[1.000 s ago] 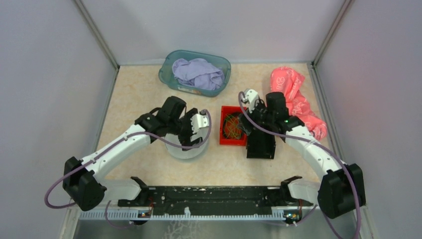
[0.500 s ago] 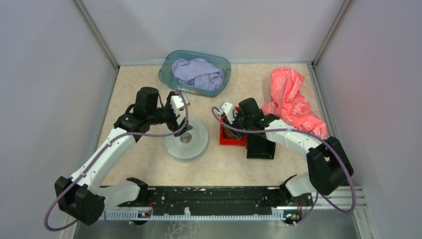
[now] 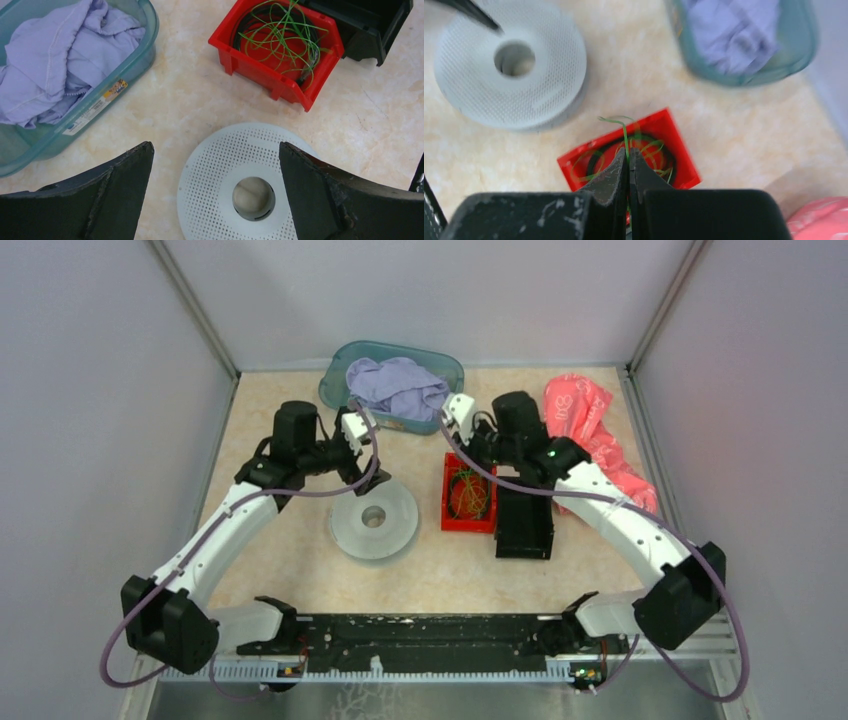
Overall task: Wrap the cables
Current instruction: Pick up the cable from the storage box, then adjust the cable at the center of the board.
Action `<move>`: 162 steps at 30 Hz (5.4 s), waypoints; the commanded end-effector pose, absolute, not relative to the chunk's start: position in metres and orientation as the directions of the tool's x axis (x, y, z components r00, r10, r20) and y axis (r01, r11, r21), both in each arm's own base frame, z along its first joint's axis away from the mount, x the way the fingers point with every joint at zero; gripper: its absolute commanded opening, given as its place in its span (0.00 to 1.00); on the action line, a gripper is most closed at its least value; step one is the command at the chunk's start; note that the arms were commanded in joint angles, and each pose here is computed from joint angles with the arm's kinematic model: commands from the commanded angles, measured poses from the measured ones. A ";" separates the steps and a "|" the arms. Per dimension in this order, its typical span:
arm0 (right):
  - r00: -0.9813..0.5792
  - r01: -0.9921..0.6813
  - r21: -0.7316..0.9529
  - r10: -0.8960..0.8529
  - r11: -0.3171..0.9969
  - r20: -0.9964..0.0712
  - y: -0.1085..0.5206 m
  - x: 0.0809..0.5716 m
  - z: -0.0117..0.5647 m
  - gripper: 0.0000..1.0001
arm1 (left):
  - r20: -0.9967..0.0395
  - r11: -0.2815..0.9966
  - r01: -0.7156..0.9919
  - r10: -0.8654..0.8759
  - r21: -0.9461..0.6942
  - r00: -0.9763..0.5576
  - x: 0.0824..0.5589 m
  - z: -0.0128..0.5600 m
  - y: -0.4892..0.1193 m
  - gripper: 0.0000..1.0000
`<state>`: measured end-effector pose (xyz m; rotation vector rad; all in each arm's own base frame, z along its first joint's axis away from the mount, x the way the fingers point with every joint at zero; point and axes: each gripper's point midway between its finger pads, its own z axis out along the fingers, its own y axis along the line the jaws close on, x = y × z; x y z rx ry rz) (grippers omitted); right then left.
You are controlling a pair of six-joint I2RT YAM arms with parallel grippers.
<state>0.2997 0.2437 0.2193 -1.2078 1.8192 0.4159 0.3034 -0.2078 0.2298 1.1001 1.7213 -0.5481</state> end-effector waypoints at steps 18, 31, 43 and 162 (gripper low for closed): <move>0.134 -0.863 -0.169 -0.107 0.477 -0.985 0.262 0.256 0.528 0.00 | -0.996 0.171 0.984 0.081 0.048 0.034 0.293 0.346 -0.279 1.00; 0.098 -0.922 -0.124 -0.089 0.366 -0.991 0.272 0.235 0.510 0.00 | -0.986 0.143 0.975 -0.009 -0.169 -0.169 0.281 0.329 -0.288 0.82; 0.103 -0.915 -0.126 -0.080 0.382 -0.991 0.268 0.233 0.511 0.00 | -0.959 0.135 0.950 -0.005 -0.283 -0.285 0.279 0.298 -0.295 0.82; -0.068 -0.163 -0.124 -0.136 0.979 -0.988 0.106 0.457 0.304 0.18 | -0.880 -0.069 0.889 -0.129 -0.452 -0.457 0.255 0.462 -0.292 0.00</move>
